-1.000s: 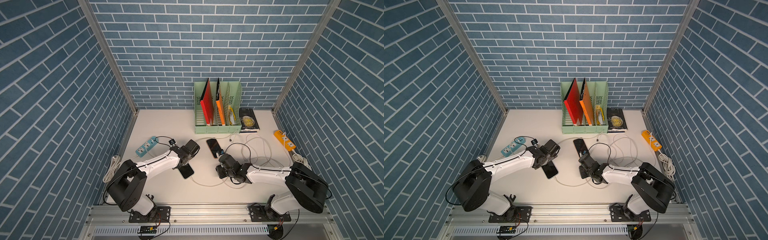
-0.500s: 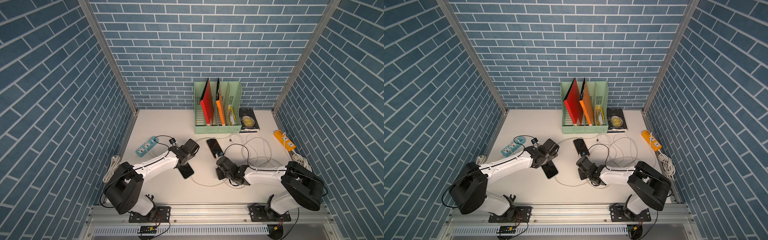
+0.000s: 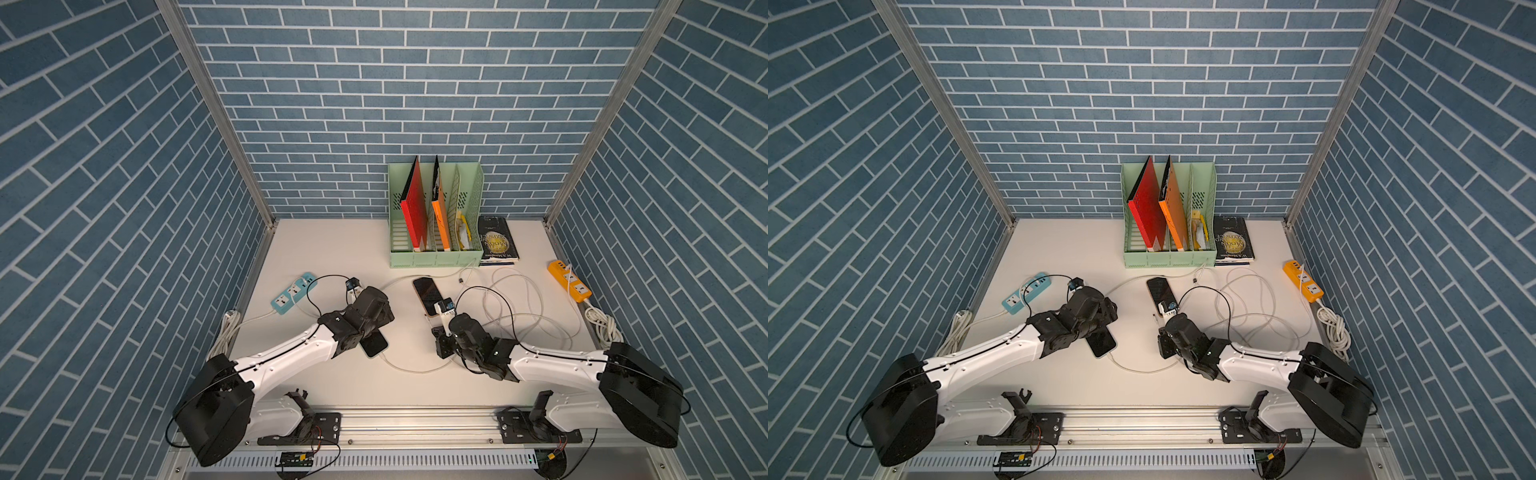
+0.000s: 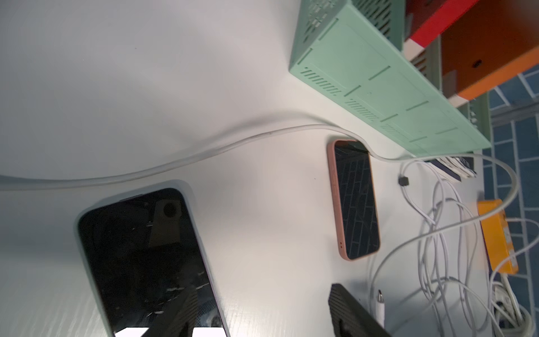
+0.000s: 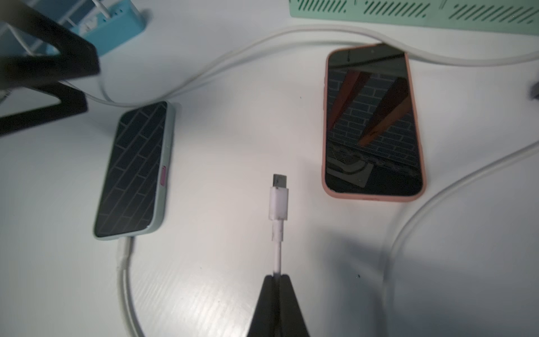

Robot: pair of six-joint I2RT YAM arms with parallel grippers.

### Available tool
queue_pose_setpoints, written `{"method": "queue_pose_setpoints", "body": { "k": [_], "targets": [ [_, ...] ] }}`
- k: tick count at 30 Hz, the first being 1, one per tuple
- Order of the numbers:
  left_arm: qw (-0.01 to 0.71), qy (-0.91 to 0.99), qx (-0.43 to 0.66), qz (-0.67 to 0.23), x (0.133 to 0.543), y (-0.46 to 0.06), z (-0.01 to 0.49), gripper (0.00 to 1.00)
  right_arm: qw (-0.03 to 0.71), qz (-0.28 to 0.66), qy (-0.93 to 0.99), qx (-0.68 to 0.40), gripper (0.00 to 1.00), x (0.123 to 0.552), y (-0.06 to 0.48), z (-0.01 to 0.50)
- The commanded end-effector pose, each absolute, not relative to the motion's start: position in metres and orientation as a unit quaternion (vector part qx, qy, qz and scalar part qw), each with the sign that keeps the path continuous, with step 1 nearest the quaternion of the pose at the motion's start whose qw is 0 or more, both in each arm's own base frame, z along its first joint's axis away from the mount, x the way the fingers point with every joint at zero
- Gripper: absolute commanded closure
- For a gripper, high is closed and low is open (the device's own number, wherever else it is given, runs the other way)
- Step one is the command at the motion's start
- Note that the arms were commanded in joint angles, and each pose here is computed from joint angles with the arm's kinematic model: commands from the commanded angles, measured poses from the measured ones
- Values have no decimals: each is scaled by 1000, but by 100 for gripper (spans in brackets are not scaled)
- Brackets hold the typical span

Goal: Plug the charging cable into the phone
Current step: Pick up the charging cable from the center of the board.

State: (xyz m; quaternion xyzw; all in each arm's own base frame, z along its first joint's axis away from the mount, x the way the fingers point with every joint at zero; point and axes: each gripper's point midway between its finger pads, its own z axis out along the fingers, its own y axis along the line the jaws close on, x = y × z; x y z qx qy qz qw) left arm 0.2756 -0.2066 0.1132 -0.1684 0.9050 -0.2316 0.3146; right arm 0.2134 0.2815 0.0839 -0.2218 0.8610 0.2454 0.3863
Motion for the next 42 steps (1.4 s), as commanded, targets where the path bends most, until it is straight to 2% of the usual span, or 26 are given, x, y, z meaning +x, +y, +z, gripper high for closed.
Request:
{"method": "queue_pose_setpoints", "body": {
  "k": [1, 3, 5, 12, 20, 31, 36, 42],
  "targets": [
    [330, 874, -99, -342, 268, -246, 140, 36, 444, 305, 811, -229, 100, 216, 296, 125],
    [338, 852, -71, -393, 259, -262, 150, 45, 460, 321, 797, -223, 100, 215, 295, 136],
    [346, 838, -56, -418, 253, -270, 156, 48, 463, 333, 790, -225, 100, 213, 297, 140],
    [355, 815, -9, -457, 235, -290, 159, 50, 457, 338, 790, -231, 100, 211, 299, 136],
    [350, 824, -8, -445, 241, -308, 155, 50, 452, 335, 793, -236, 100, 211, 301, 131],
    [340, 837, -22, -428, 251, -326, 145, 64, 448, 336, 793, -239, 100, 210, 303, 130],
    [340, 843, -39, -414, 256, -324, 139, 66, 448, 336, 793, -240, 100, 210, 303, 130],
    [338, 843, -39, -416, 257, -327, 139, 78, 446, 333, 795, -242, 100, 210, 303, 128]
  ]
}}
